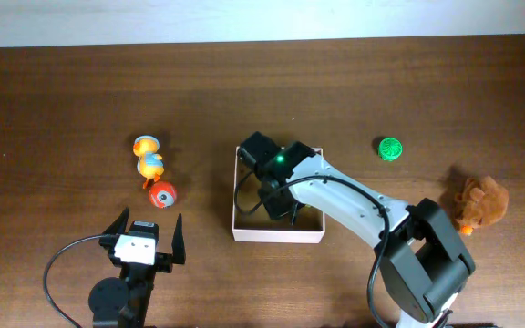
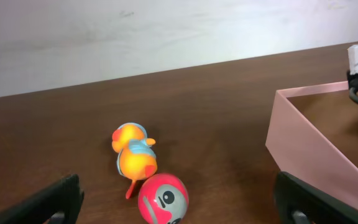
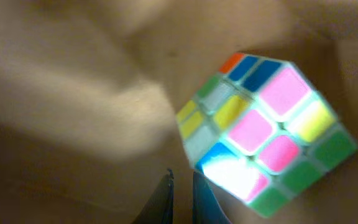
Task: Pack container
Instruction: 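Lower the cube into the box and open the right gripper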
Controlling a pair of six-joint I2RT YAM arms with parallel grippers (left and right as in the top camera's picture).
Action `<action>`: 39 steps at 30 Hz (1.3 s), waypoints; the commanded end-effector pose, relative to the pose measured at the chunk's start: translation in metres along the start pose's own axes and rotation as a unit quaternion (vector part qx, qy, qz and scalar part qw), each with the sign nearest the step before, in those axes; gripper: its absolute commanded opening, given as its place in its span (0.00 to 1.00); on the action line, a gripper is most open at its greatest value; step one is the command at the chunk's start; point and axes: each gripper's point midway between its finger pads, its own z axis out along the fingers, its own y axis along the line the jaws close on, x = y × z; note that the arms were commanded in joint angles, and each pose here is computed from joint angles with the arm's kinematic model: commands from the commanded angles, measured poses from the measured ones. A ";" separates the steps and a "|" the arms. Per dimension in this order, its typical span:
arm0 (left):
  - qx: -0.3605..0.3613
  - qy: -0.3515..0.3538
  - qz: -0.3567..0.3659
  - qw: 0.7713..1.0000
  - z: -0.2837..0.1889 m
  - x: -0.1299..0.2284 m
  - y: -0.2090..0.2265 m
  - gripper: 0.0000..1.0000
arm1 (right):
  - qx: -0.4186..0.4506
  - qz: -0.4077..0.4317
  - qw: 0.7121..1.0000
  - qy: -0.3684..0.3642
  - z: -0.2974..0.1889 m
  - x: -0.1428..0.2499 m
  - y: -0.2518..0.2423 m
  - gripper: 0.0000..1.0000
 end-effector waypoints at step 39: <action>0.001 -0.003 0.008 1.000 0.000 0.001 0.000 0.99 | -0.028 -0.039 0.998 -0.034 0.000 -0.017 0.014 0.76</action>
